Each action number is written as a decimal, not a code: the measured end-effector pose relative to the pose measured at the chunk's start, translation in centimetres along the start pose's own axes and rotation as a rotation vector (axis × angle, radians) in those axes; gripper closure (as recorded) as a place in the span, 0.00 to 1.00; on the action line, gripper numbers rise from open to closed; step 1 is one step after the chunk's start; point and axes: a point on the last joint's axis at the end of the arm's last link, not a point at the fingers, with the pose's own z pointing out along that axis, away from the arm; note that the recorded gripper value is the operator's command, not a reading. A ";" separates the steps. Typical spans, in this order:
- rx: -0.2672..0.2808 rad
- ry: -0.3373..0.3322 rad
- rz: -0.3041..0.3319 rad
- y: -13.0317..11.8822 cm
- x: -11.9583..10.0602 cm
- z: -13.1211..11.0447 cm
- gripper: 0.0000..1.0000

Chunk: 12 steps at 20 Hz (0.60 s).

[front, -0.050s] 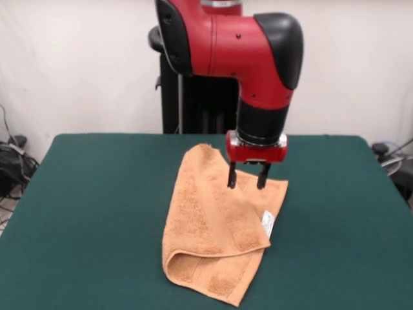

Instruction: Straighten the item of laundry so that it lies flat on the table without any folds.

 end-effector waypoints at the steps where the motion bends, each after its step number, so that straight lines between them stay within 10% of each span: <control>1: -0.001 -0.001 0.000 0.0 0.0 0.1 0.00; 12: -0.004 0.005 -0.005 0.6 0.0 0.9 0.00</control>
